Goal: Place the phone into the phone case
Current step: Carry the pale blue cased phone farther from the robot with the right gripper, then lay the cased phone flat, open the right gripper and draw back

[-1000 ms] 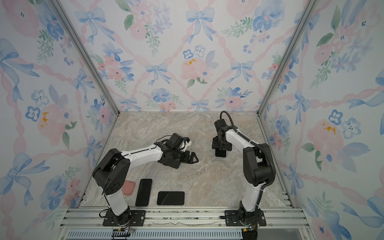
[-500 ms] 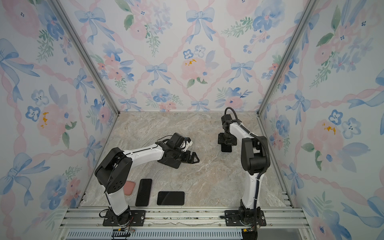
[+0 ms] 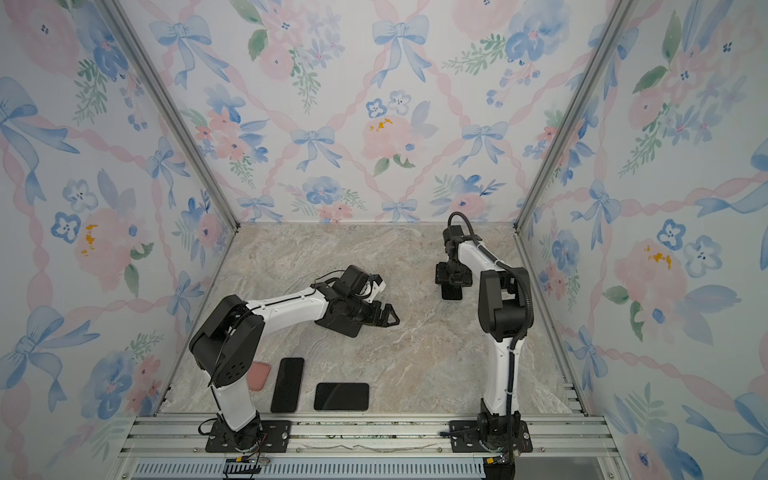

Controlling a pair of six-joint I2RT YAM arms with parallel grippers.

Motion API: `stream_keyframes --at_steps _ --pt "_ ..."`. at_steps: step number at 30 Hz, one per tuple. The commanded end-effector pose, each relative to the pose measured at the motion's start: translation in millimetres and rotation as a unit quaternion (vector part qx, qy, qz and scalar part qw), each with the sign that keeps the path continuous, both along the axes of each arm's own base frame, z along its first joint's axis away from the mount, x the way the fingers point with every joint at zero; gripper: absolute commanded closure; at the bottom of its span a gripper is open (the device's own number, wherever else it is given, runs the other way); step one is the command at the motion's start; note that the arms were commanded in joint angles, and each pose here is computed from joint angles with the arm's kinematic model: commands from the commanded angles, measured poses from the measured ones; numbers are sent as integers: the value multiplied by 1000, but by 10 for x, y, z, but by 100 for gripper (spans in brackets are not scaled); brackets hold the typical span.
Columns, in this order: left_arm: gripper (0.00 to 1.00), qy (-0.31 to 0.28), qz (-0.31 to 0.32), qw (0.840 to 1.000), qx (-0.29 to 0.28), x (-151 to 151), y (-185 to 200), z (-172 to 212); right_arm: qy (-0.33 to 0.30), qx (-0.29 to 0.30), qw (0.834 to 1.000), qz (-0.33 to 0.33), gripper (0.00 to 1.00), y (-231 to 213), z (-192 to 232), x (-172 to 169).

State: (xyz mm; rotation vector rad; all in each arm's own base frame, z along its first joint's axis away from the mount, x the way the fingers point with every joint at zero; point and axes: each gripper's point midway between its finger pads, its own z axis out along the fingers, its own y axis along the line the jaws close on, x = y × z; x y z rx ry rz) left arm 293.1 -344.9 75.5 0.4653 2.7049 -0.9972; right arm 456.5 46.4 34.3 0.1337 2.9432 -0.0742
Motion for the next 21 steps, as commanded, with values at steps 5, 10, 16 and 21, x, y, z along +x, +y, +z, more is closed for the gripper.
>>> stream_keyframes --at_steps 5,10,16,21 --pt "2 2 3 1000 0 -25 63 59 9 6 1000 4 28 19 -51 23" --pt "2 2 3 1000 0 -25 68 59 8 3 1000 5 22 23 -51 23" --pt "2 6 2 1000 -3 -18 58 51 3 -7 1000 6 14 10 33 16" --pt "2 5 3 1000 -4 -8 70 63 -7 -9 1000 9 12 25 177 -30"
